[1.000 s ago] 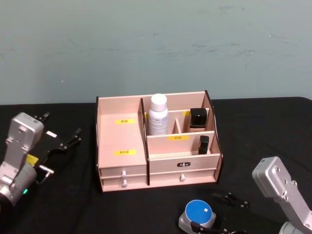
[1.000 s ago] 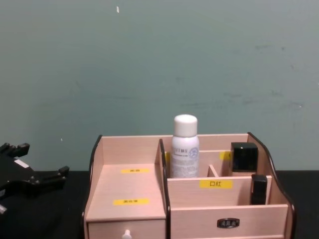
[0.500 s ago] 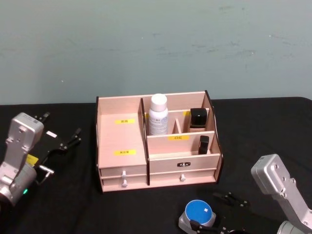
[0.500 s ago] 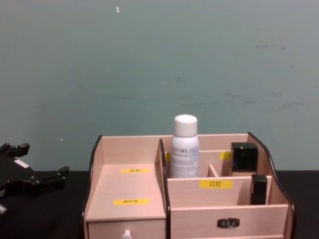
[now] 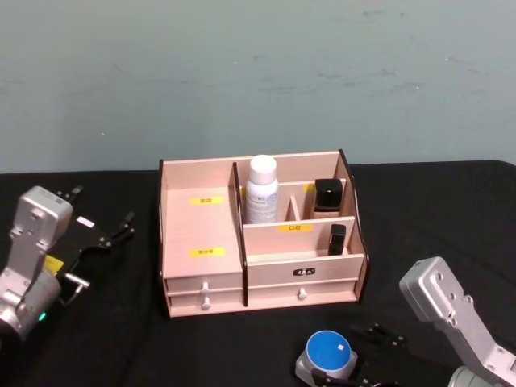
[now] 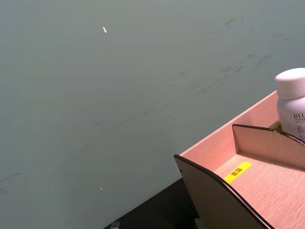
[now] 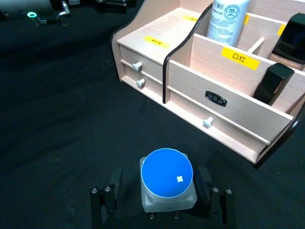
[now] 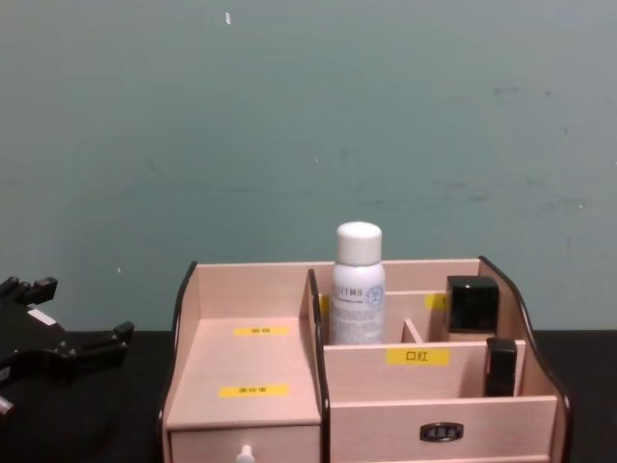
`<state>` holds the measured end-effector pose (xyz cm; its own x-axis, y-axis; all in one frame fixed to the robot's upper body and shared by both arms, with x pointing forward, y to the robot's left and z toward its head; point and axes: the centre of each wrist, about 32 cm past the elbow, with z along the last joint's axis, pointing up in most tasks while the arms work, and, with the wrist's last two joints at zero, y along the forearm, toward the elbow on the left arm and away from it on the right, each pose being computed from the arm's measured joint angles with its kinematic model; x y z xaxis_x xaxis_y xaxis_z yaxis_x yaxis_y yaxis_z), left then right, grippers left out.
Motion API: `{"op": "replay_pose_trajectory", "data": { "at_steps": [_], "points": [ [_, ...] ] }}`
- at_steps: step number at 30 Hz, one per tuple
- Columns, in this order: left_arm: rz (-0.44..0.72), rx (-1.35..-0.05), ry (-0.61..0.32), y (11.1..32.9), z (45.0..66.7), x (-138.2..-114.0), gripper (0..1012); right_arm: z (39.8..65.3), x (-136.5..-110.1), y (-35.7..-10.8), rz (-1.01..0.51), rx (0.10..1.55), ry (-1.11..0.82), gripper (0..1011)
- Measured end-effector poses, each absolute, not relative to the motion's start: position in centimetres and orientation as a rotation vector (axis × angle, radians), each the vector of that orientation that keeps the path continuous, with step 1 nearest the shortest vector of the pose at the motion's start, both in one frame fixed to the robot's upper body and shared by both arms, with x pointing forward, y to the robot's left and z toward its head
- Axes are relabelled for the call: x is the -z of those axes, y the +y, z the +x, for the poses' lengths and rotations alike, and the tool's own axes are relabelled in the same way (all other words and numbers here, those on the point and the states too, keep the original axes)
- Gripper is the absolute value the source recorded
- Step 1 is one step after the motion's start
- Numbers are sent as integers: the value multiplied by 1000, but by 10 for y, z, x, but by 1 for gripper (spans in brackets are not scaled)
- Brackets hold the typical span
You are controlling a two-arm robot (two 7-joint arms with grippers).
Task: Pick up the facial cleanser and watermelon frost from the table and place them into the tiered storage box.
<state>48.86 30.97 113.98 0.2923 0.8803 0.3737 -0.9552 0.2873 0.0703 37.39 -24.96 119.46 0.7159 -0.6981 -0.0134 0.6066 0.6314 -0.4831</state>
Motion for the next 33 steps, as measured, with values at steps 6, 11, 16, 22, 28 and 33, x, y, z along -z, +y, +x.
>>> {"op": "replay_pose_trajectory", "data": {
  "at_steps": [6,11,16,22,28,33],
  "points": [
    [305,-1248,-285,310,489,-1140,1010,378,-1193,-248,-496,766,211,1002],
    [305,-1248,-285,310,489,-1140,1010,380,-1191,-247,-512,772,216,1002],
    [304,-1248,-285,310,489,-1140,1009,382,-1189,-244,-520,776,224,1002],
    [305,-1248,-285,310,489,-1140,1010,384,-1186,-241,-532,782,233,1002],
    [304,-1248,-285,310,489,-1140,1010,385,-1183,-239,-545,785,240,1002],
    [304,-1248,-285,310,489,-1140,1010,386,-1182,-237,-554,785,247,1002]
  ]
}}
